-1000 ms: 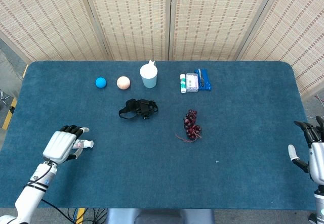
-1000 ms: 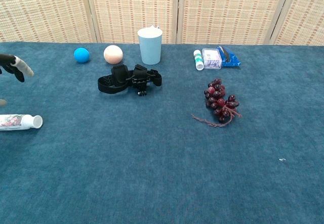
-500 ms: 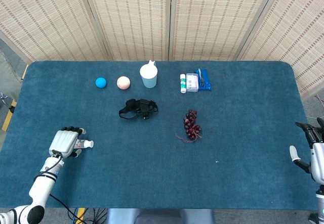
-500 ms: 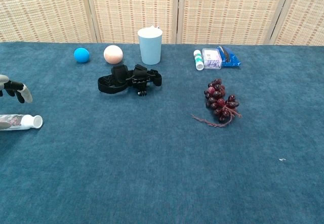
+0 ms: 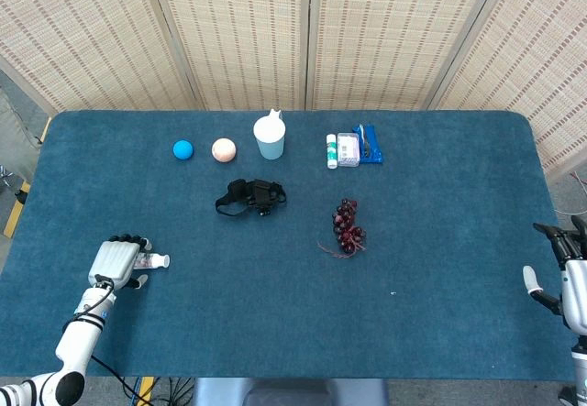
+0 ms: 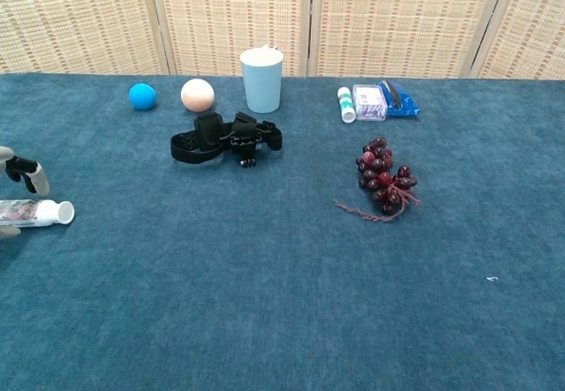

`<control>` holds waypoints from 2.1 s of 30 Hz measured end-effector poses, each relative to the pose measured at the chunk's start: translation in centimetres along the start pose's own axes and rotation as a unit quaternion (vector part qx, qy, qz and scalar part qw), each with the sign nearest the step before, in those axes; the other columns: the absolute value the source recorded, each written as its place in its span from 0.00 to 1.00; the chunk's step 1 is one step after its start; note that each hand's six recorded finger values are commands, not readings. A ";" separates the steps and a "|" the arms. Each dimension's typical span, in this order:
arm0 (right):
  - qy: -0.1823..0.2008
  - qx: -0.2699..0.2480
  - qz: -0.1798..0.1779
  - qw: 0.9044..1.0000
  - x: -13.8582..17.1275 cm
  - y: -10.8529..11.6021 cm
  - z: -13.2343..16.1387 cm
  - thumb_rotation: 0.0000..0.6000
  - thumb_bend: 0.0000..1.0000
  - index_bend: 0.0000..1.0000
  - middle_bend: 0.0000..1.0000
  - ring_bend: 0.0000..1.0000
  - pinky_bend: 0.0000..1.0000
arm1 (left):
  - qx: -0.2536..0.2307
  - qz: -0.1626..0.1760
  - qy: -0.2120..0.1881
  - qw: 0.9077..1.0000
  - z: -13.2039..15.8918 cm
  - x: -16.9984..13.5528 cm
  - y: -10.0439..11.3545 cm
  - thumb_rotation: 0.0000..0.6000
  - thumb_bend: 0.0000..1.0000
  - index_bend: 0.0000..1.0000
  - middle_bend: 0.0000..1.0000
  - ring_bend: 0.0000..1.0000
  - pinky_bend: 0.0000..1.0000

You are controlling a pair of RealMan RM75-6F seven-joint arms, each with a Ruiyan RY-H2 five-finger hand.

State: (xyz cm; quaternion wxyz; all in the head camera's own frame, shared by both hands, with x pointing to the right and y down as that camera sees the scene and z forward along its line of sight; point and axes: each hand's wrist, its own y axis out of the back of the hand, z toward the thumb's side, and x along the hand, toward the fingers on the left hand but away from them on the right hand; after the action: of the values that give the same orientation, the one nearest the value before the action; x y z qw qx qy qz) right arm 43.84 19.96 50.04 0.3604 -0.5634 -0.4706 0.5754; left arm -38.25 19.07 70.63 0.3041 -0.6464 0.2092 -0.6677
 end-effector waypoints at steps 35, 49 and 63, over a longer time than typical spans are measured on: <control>-0.004 -0.007 0.007 1.000 0.6 0.0 0.3 1.00 0.29 0.23 0.28 0.11 0.21 | -0.050 0.024 0.002 0.998 -1.0 1.5 -1.1 1.00 0.31 0.49 0.41 0.28 0.25; 0.034 -0.018 0.018 0.999 0.3 -0.2 2.1 1.00 0.29 0.23 0.28 0.11 0.21 | -0.055 0.099 -0.052 0.992 -0.2 0.4 2.5 1.00 0.37 0.54 0.56 0.38 0.29; 0.178 -0.021 0.059 0.982 -2.5 -1.6 10.2 1.00 0.30 0.23 0.32 0.11 0.21 | 0.004 0.134 -0.122 0.983 4.5 -0.4 8.2 1.00 0.37 0.56 0.70 0.51 0.31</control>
State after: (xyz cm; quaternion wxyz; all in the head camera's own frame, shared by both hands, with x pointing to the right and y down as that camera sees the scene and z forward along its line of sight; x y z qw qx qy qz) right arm 33.86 16.69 51.49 0.3920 -0.6909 -0.3767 0.4766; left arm -32.67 13.90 65.18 0.4165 -0.6882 0.2526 -0.5377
